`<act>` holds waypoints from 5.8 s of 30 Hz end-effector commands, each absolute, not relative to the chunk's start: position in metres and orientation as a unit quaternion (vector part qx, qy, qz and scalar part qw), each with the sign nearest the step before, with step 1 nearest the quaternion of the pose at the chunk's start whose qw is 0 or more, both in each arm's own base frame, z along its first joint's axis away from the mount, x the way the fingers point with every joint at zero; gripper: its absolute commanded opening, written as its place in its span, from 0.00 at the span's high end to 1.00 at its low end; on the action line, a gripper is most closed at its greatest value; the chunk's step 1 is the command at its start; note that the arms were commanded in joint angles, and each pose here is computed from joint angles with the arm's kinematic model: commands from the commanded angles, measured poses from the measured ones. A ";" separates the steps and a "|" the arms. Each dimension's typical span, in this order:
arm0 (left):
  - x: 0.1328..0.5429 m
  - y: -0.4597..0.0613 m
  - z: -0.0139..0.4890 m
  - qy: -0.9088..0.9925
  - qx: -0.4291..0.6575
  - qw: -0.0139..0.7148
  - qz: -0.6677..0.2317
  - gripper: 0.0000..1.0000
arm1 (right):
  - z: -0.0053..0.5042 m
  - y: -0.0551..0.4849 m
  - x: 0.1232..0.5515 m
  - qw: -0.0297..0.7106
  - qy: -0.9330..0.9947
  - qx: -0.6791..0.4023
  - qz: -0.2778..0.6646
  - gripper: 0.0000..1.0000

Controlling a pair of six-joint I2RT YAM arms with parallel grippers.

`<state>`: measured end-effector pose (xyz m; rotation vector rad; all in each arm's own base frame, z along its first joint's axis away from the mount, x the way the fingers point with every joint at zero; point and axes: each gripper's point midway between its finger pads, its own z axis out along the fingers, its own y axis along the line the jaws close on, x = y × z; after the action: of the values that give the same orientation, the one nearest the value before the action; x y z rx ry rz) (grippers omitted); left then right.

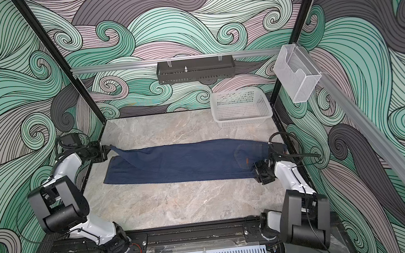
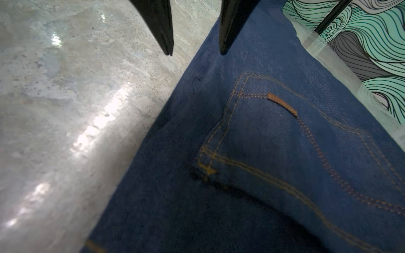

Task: Fold and stack the trousers
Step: Smooth out the trousers at the center of the table, then move the trousers to the center of the table.

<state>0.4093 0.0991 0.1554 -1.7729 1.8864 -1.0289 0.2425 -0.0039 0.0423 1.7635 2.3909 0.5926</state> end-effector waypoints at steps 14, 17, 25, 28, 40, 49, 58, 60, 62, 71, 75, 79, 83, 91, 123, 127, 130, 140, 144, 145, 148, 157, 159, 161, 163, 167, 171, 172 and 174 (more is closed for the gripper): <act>0.406 0.110 0.164 0.665 -0.619 0.185 -0.375 1.00 | 0.036 -0.020 0.270 0.084 0.779 0.599 0.169 1.00; 0.423 0.116 0.178 0.664 -0.610 0.196 -0.386 1.00 | 0.062 -0.024 0.286 0.114 0.778 0.591 0.181 1.00; 0.453 0.125 0.227 0.684 -0.566 0.217 -0.406 1.00 | 0.126 -0.033 0.315 0.177 0.774 0.572 0.207 1.00; 0.435 0.120 0.206 0.692 -0.567 0.197 -0.401 1.00 | 0.119 -0.029 0.305 0.166 0.777 0.571 0.207 1.00; 0.337 0.129 0.058 0.675 -0.644 0.086 -0.348 1.00 | 0.045 -0.031 0.231 0.104 0.807 0.563 0.145 1.00; 0.373 0.155 0.115 0.681 -0.622 0.140 -0.361 1.00 | 0.076 -0.044 0.254 0.136 0.795 0.569 0.163 1.00; 0.362 0.153 0.103 0.692 -0.620 0.129 -0.347 1.00 | 0.082 -0.056 0.243 0.144 0.801 0.563 0.144 1.00; 0.350 0.146 0.077 0.688 -0.630 0.103 -0.346 1.00 | 0.066 -0.052 0.233 0.127 0.804 0.564 0.140 1.00; 0.336 0.141 0.056 0.683 -0.640 0.081 -0.342 1.00 | 0.050 -0.050 0.222 0.113 0.808 0.563 0.131 1.00; 0.317 0.154 0.047 0.674 -0.662 0.074 -0.320 1.00 | 0.029 -0.050 0.209 0.097 0.817 0.558 0.110 1.00; 0.318 0.155 0.053 0.673 -0.661 0.078 -0.323 1.00 | 0.032 -0.050 0.214 0.100 0.814 0.560 0.119 1.00; 0.331 0.164 0.075 0.671 -0.653 0.102 -0.337 1.00 | 0.052 -0.053 0.225 0.119 0.810 0.559 0.132 1.00; 0.335 0.169 0.092 0.675 -0.647 0.116 -0.335 1.00 | 0.070 -0.056 0.230 0.139 0.808 0.556 0.135 1.00; 0.303 0.149 0.046 0.683 -0.657 0.057 -0.314 1.00 | 0.038 -0.050 0.208 0.108 0.816 0.556 0.119 1.00; 0.342 0.122 0.098 0.885 -0.416 0.054 -0.201 0.33 | 0.053 0.023 0.265 0.111 0.940 0.305 0.103 0.41; 0.334 0.124 0.092 0.897 -0.402 0.038 -0.179 0.33 | 0.028 0.015 0.265 0.077 0.951 0.293 0.065 0.39; 0.331 0.125 0.092 0.906 -0.389 0.033 -0.162 0.32 | 0.017 0.006 0.261 0.057 0.953 0.294 0.038 0.36; 0.323 0.126 0.077 0.920 -0.369 -0.005 -0.131 0.23 | 0.013 -0.057 0.246 0.036 0.924 0.378 -0.037 0.28; 0.325 0.118 0.067 0.926 -0.351 -0.024 -0.134 0.22 | 0.009 -0.070 0.245 0.026 0.910 0.412 -0.029 0.29; 0.326 0.115 0.065 0.928 -0.346 -0.028 -0.136 0.23 | 0.010 -0.070 0.246 0.028 0.909 0.414 -0.028 0.29; 0.326 0.108 0.057 0.933 -0.330 -0.044 -0.134 0.24 | 0.016 -0.070 0.250 0.041 0.910 0.413 -0.020 0.29; 0.320 0.093 0.034 0.936 -0.310 -0.089 -0.138 0.26 | 0.027 -0.063 0.252 0.060 0.912 0.405 -0.001 0.30; 0.316 0.090 0.029 0.939 -0.303 -0.103 -0.129 0.26 | 0.025 -0.060 0.252 0.057 0.913 0.403 0.002 0.30; 0.313 0.088 0.024 0.941 -0.295 -0.117 -0.119 0.26 | 0.022 -0.058 0.252 0.054 0.914 0.403 0.007 0.30; 0.311 0.084 0.021 0.943 -0.288 -0.123 -0.114 0.26 | 0.020 -0.055 0.251 0.052 0.914 0.402 0.012 0.31; 0.306 0.076 0.017 0.946 -0.275 -0.134 -0.108 0.29 | 0.019 -0.052 0.252 0.053 0.915 0.399 0.015 0.31; 0.304 0.068 0.013 0.948 -0.265 -0.140 -0.110 0.35 | 0.019 -0.050 0.253 0.054 0.916 0.398 0.018 0.32; 0.304 0.066 0.013 0.948 -0.262 -0.140 -0.112 0.36 | 0.019 -0.049 0.253 0.053 0.916 0.397 0.019 0.32; 0.305 0.062 0.011 0.949 -0.256 -0.145 -0.114 0.40 | 0.019 -0.049 0.254 0.055 0.916 0.397 0.021 0.32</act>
<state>0.3140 0.0735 0.0191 -0.9208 3.2230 -0.3729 0.2564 -0.0537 0.0207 1.2022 2.7710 0.0448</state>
